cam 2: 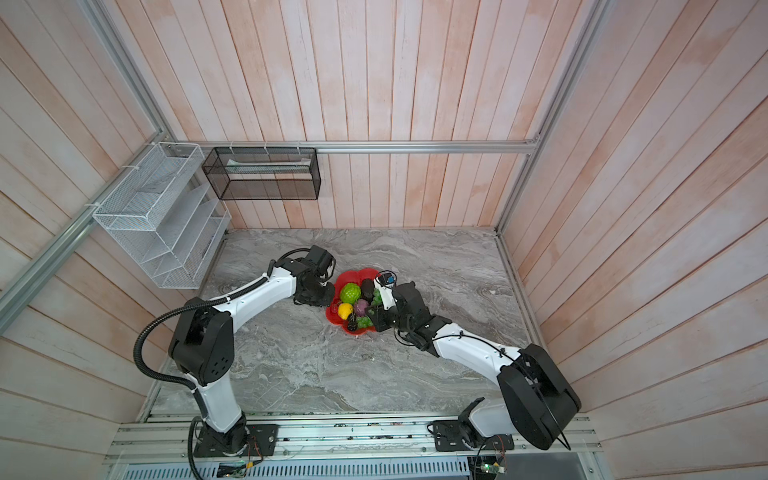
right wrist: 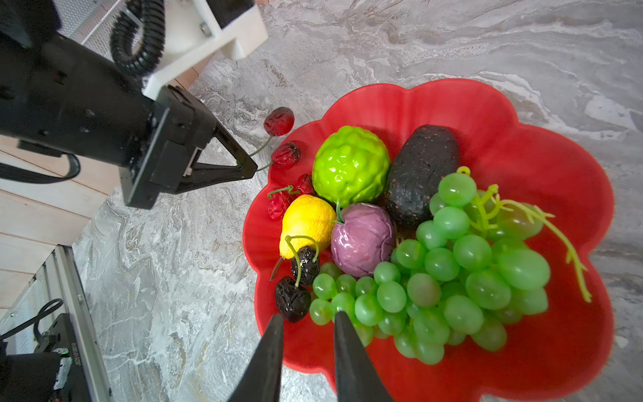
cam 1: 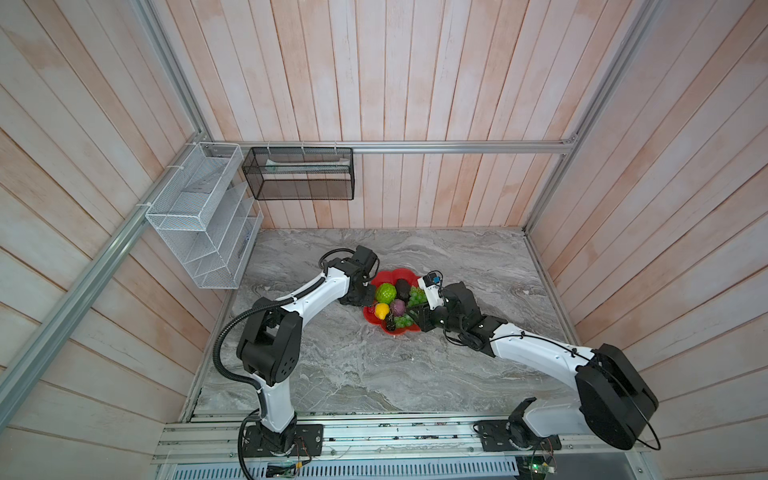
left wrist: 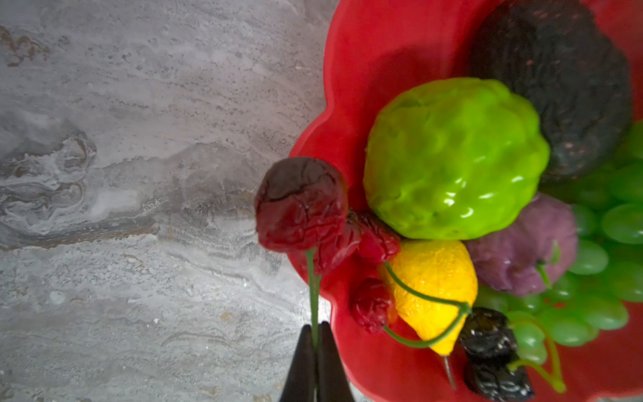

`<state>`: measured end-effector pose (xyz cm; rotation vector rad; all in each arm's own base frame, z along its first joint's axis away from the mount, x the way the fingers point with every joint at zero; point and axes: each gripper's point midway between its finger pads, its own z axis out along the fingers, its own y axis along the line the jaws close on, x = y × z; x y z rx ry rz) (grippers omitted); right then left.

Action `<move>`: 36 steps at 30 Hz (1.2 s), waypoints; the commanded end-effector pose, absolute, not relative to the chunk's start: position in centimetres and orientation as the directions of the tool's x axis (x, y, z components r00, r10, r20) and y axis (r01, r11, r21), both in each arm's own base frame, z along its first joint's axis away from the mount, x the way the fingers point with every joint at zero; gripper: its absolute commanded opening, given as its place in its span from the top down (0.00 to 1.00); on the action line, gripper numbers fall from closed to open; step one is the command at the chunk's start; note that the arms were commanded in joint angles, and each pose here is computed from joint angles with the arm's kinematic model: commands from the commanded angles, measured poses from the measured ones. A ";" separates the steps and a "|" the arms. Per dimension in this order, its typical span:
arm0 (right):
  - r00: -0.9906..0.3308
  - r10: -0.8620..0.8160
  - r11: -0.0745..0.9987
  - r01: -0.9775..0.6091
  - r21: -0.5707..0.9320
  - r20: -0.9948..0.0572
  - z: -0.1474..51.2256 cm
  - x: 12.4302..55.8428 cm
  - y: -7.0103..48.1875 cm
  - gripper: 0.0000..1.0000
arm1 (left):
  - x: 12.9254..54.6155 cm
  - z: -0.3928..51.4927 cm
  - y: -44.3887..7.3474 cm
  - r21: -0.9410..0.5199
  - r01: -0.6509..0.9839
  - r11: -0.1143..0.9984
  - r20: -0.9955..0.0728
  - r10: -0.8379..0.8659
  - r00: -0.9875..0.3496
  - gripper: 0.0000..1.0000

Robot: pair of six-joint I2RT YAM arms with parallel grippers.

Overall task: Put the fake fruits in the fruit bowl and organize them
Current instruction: 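Lift the red cherries and carry them over the bowl with the left gripper, then lower the red cherries beside the green custard apple and open the left gripper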

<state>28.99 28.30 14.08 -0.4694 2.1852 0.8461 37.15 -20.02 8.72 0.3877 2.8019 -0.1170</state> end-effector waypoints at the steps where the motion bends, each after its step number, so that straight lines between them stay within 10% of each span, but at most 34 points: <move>1: -0.665 -0.089 0.713 -0.562 0.419 -0.742 13.4 28.8 28.3 0.74 | 39.3 9.4 -20.3 -0.001 0.290 0.957 -0.365 0.270 -0.891 1.00; 16: -0.658 -0.122 0.724 -0.571 0.387 -0.743 13.3 28.9 28.0 0.74 | 40.6 7.5 -21.7 -0.007 0.338 0.941 -0.340 0.315 -0.886 1.00; 36: -0.671 -0.109 0.723 -0.560 0.405 -0.734 13.3 28.7 28.0 0.74 | 39.7 9.1 -20.8 0.054 0.383 0.922 -0.366 0.375 -0.852 0.76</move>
